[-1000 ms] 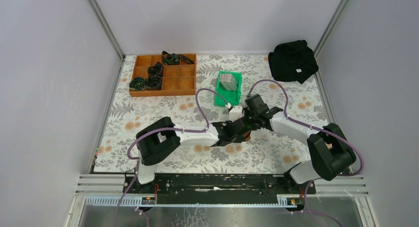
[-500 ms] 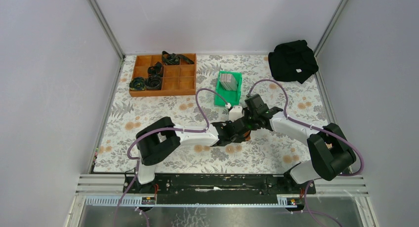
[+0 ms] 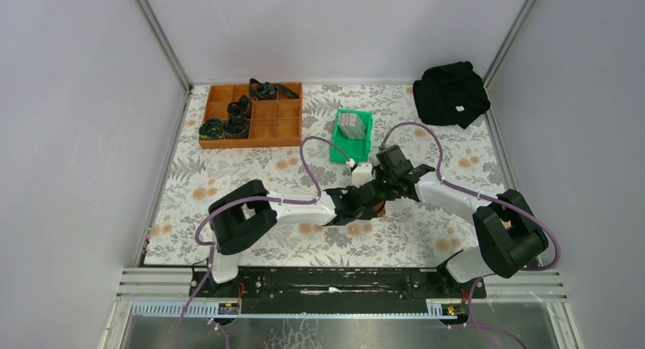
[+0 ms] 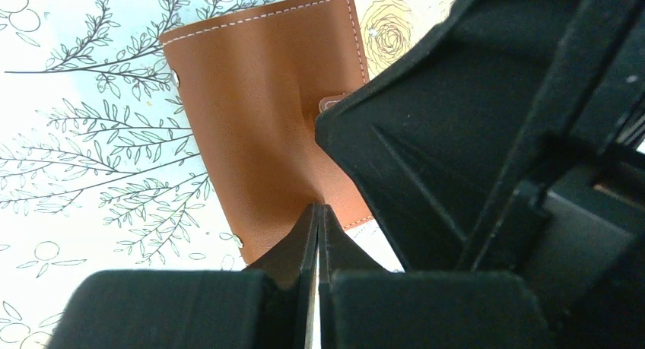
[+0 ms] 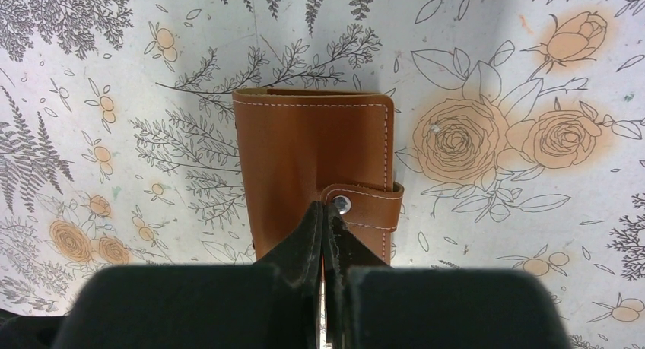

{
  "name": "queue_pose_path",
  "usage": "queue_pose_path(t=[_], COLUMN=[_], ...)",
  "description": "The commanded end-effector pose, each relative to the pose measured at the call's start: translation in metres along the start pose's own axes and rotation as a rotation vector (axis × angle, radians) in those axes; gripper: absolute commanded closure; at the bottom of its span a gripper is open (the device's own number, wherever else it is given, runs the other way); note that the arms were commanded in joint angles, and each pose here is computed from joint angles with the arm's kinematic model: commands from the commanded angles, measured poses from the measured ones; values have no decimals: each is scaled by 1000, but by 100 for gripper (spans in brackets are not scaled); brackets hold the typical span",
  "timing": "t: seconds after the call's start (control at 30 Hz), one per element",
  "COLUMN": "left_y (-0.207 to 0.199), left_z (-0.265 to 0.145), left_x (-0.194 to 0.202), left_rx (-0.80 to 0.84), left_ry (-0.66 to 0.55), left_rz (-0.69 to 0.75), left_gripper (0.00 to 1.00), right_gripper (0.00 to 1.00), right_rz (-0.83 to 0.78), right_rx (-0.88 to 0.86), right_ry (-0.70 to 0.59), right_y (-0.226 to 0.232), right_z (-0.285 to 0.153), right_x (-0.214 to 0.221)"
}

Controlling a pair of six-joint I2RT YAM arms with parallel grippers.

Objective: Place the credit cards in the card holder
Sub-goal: Close the card holder at the center of the board.

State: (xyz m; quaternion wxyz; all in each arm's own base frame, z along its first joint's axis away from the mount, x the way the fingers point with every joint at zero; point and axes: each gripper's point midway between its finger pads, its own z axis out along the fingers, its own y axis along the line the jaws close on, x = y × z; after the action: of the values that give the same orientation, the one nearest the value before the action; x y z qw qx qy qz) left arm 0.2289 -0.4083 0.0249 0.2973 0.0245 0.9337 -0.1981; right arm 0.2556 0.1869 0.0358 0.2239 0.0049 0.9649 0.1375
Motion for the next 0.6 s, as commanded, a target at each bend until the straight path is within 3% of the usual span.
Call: queue_pose_path(t=[0.0,0.57], left_y=[57,64], left_z=[10,7], left_x=[42,48], left_rx=[-149,-127], left_ry=[117,130], left_rz=[36,-27], left_gripper=[100,100], right_gripper=[100,100], right_rz=[-20,-22], right_rx=[-132,-107], right_ry=[-11,21], right_y=[39,31], right_z=[-17,-7], right_x=[-5,5])
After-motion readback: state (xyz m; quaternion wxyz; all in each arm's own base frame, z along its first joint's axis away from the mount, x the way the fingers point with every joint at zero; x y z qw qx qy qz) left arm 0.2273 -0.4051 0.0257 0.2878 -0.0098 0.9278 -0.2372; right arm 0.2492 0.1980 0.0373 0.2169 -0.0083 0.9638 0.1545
